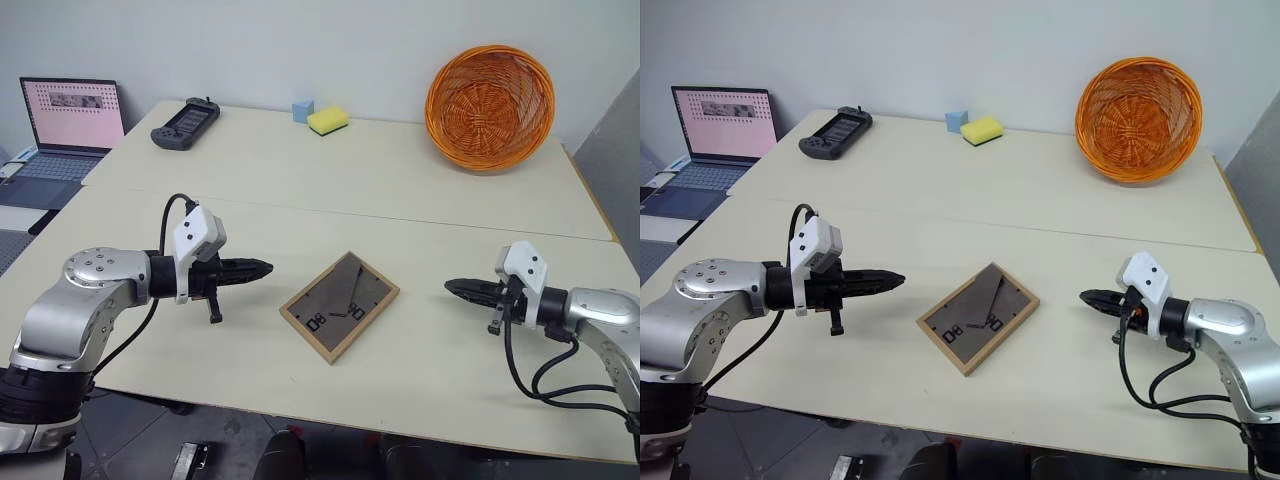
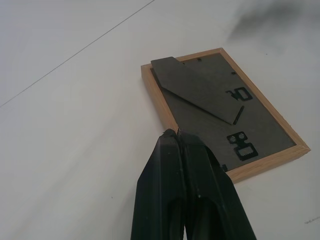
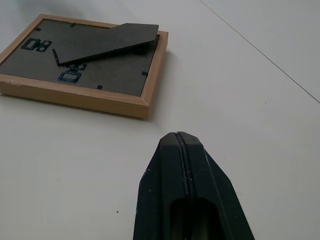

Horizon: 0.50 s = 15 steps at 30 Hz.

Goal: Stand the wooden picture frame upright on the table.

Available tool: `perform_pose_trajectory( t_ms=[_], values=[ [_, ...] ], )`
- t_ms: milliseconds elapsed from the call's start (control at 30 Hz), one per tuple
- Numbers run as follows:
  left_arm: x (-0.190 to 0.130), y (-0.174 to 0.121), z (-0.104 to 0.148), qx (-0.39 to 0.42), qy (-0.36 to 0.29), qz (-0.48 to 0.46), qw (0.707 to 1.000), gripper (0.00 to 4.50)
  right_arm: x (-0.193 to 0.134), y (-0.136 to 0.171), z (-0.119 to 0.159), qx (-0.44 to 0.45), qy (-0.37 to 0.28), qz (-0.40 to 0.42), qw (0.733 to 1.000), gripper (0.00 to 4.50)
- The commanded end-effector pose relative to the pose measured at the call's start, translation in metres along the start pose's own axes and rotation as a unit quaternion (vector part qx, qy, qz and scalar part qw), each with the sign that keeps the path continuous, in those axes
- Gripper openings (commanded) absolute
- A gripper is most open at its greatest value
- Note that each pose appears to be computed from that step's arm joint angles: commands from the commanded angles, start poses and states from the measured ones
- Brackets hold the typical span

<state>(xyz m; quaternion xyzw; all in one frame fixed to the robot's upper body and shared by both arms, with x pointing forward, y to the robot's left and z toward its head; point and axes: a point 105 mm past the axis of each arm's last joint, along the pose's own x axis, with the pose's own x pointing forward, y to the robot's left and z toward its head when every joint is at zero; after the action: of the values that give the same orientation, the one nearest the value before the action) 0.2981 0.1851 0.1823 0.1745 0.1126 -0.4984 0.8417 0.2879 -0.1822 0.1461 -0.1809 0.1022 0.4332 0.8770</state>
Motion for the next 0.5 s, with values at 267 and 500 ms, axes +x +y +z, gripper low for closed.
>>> perform_pose_trajectory(
  t_ms=[267,500],
  values=[
    [-0.0027,0.0068,0.0139,0.018,-0.019,0.017,1.0,0.01,-0.0029,-0.0002,0.012,-0.007,-0.017,-0.011,1.0,0.0],
    [0.0,0.0096,0.0094,0.017,-0.012,0.028,0.999,0.01,0.0005,0.0009,0.0093,-0.004,-0.015,-0.019,1.0,0.0]
  ],
)
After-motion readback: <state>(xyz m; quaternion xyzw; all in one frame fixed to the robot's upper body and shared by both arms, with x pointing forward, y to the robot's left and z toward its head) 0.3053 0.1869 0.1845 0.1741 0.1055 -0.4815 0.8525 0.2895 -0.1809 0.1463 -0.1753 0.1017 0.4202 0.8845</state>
